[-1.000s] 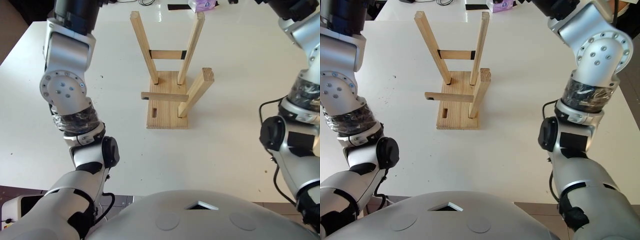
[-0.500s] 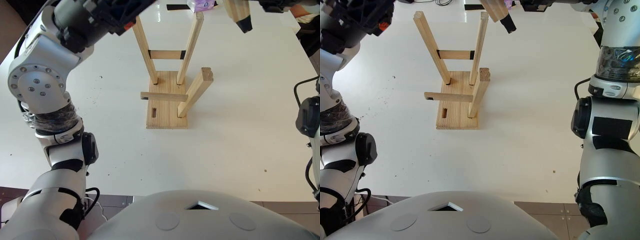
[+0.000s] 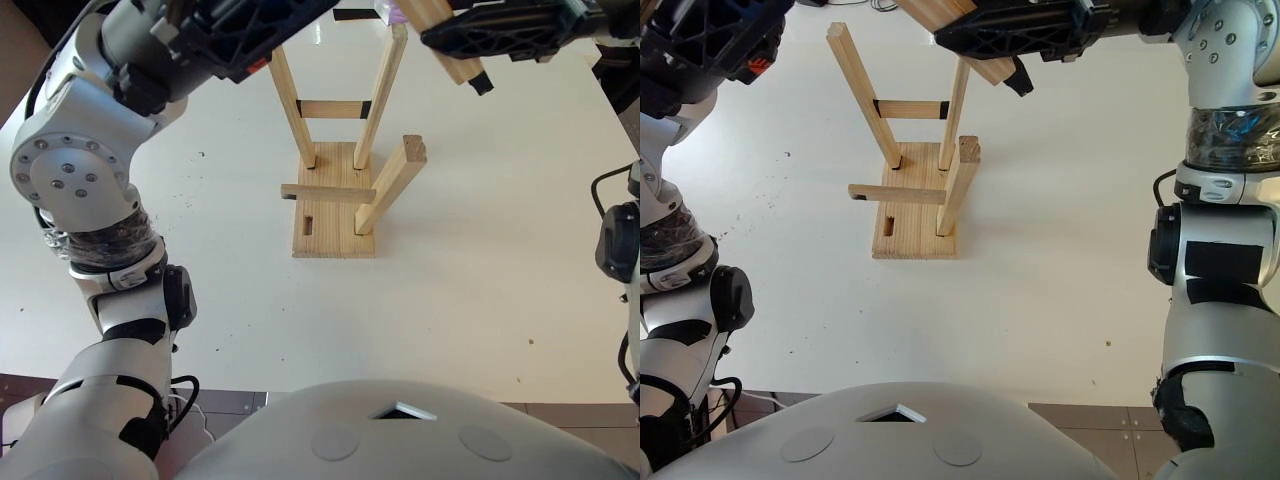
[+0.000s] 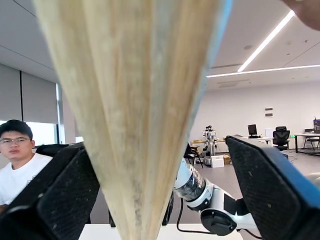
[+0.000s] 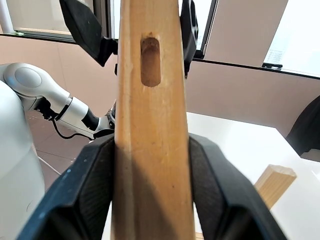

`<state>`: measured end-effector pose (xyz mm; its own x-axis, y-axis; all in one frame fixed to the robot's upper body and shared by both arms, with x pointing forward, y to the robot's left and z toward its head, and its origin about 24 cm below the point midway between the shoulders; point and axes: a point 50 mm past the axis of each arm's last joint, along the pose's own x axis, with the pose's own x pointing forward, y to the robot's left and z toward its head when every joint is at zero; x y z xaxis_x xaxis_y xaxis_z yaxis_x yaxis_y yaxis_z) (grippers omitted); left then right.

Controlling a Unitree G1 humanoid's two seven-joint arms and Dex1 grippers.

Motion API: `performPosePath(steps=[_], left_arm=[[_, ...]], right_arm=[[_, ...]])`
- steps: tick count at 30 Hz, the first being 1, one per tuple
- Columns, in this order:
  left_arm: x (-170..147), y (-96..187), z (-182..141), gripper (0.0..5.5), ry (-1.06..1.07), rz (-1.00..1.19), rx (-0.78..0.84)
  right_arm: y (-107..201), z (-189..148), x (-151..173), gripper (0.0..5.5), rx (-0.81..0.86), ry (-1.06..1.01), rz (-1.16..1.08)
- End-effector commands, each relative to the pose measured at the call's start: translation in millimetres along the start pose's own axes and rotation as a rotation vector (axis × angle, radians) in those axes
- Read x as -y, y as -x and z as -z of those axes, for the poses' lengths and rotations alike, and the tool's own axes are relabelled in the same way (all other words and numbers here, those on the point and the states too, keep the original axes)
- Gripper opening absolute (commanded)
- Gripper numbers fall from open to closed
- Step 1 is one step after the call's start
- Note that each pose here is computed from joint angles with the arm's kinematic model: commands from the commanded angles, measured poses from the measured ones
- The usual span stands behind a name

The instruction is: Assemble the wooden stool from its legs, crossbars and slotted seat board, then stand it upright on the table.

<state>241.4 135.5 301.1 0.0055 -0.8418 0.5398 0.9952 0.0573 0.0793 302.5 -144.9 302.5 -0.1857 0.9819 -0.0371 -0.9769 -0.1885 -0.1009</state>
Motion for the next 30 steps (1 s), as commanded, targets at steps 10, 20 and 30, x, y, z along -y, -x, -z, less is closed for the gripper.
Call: performPosePath(steps=[10, 20, 30], left_arm=[[0, -4, -12, 3.78, -0.107, 0.011, -0.011], [-4, -2, -11, 2.27, -0.118, 0.006, -0.015], [-7, 3, -7, 2.1, -0.132, -0.011, -0.006]], right_arm=[[-3, 0, 4, 2.07, -0.02, -0.001, -0.002], [-1, 2, 4, 2.07, -0.015, -0.029, -0.001], [6, -4, 1, 2.07, 0.061, -0.089, 0.005]])
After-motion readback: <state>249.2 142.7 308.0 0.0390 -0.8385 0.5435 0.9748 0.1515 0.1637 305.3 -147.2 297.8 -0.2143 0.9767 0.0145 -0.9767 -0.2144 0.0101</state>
